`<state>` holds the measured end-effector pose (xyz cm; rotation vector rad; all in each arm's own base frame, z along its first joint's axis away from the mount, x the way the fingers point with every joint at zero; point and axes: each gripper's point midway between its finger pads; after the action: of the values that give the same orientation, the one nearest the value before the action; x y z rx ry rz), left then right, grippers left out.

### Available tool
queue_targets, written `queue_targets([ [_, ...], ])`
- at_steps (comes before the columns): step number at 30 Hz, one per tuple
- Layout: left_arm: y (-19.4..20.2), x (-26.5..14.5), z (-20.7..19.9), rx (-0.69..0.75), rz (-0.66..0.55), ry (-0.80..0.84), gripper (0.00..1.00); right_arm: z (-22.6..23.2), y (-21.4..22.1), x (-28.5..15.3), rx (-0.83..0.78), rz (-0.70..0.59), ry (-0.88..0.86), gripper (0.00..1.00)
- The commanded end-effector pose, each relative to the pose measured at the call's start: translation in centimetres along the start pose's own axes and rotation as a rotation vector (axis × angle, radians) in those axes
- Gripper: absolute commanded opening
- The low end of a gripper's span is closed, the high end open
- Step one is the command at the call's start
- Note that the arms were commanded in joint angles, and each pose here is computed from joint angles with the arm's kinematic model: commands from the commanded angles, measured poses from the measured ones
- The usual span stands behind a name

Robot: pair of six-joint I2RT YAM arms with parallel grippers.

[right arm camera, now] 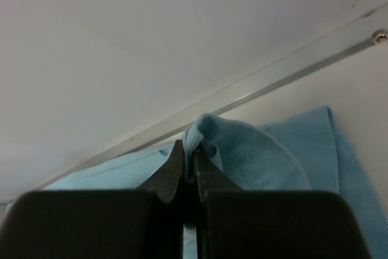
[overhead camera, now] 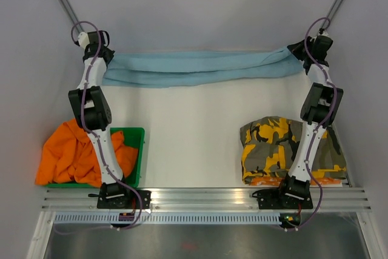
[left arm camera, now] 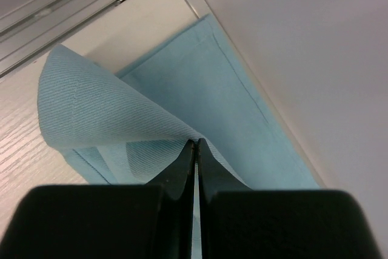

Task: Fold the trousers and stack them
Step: Fold the trousers

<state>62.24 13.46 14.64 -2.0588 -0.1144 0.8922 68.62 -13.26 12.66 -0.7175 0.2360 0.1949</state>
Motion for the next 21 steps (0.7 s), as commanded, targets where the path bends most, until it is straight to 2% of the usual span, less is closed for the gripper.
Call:
queue_targets([
  [1,-3.3,0.1,1.5,-0.084,-0.122,-0.101,0.02,-0.2,-2.7,1.2,-0.005,-0.122,0.006,0.00],
  [11,-1.3,3.9,1.8,-0.103,-0.095,-0.117,0.02,-2.5,-3.4,2.4,0.041,-0.225,0.101,0.00],
  [14,-0.4,4.7,1.7,-0.098,-0.077,-0.098,0.02,-2.5,-3.6,2.6,0.062,-0.241,0.094,0.06],
  [16,-0.2,4.6,0.7,-0.089,-0.058,-0.051,0.08,-1.8,-3.6,2.8,0.088,-0.235,0.058,0.28],
  [17,-0.4,4.5,0.5,-0.078,-0.056,-0.037,0.20,-0.7,-4.1,2.7,0.085,-0.235,0.022,0.41],
  [18,-1.1,3.6,-0.4,-0.076,-0.057,-0.006,0.29,0.6,-3.8,2.7,0.078,-0.199,-0.027,0.65],
  [19,-1.6,3.2,-0.8,-0.068,-0.061,0.010,0.51,1.9,-3.8,2.5,0.067,-0.181,-0.054,0.73],
  [20,-2.3,2.4,-1.3,-0.045,-0.068,0.033,0.63,3.4,-4.4,2.1,0.028,-0.176,-0.087,0.80],
  [21,-4.1,0.8,-2.3,-0.039,-0.098,0.062,0.72,4.5,-4.2,1.8,0.005,-0.153,-0.111,0.82],
])
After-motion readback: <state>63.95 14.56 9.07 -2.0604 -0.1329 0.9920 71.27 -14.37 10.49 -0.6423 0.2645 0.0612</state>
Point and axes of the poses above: each gripper's point midway between its finger pads, its own x axis out along the fingers, its own z axis along the line the jaws close on, y = z × x, and after that the axes turned 7 degrees about x, right-handed
